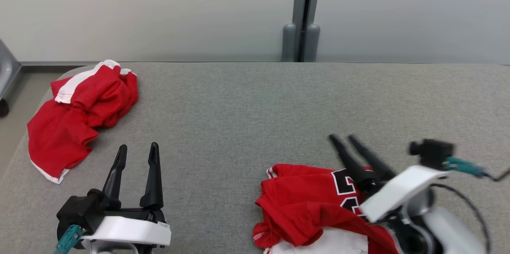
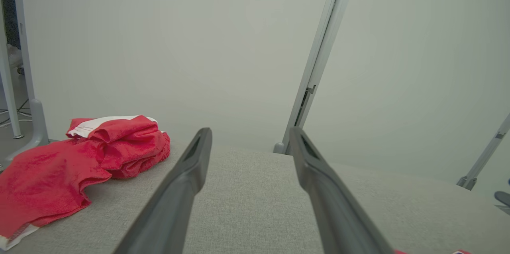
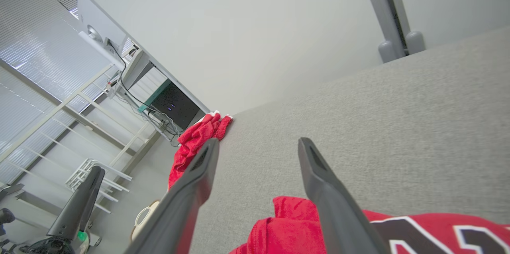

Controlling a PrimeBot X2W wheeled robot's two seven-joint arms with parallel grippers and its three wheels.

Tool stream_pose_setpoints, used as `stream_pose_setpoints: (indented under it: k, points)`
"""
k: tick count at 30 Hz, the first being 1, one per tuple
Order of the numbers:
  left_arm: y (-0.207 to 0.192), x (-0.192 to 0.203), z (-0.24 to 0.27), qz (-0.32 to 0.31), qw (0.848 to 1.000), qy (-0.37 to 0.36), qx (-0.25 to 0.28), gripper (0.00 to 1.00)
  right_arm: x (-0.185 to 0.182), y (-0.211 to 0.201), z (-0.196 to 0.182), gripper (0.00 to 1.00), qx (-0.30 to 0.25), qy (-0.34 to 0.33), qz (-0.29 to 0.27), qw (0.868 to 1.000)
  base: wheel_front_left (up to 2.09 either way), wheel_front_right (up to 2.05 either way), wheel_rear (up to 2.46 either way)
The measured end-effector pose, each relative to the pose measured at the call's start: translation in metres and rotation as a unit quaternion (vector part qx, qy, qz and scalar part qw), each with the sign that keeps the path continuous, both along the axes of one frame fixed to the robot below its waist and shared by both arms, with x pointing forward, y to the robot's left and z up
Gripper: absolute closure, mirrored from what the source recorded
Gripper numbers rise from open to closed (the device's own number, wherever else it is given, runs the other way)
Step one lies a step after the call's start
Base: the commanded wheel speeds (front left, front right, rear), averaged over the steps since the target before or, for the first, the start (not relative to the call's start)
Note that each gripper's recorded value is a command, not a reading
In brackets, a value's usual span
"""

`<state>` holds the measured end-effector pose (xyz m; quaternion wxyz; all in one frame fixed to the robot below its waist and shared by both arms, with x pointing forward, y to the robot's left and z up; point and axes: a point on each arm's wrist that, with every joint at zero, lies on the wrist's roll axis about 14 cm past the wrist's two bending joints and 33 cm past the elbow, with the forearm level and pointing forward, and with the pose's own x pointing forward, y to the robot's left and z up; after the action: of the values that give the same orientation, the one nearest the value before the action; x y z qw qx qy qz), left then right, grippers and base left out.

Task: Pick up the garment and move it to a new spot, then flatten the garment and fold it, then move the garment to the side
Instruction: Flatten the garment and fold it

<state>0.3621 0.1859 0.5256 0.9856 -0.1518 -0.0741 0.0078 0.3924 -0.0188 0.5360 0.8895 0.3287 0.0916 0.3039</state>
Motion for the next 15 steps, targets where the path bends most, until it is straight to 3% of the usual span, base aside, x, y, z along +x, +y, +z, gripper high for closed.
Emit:
stream_pose_setpoints:
  k: [4,9,12,15]
  points:
    - [-0.007,0.002,0.003,-0.010,1.000,-0.005,-0.001,0.00,0.013,-0.066,0.017,0.00,-0.026,-0.055,-0.089,0.994,0.00,0.00,0.00]
    - [-0.013,0.004,0.003,-0.018,1.000,-0.005,-0.004,0.00,0.017,-0.131,0.012,0.00,-0.087,-0.076,-0.175,0.978,0.00,0.00,0.00]
    - [-0.015,0.005,0.002,-0.020,1.000,-0.004,-0.005,0.00,0.017,-0.143,0.007,0.00,-0.112,-0.078,-0.194,0.971,0.00,0.00,0.00]
    - [-0.016,0.005,0.002,-0.022,1.000,-0.003,-0.005,0.00,0.014,-0.130,-0.005,0.00,-0.125,-0.063,-0.180,0.974,0.00,0.00,0.00]
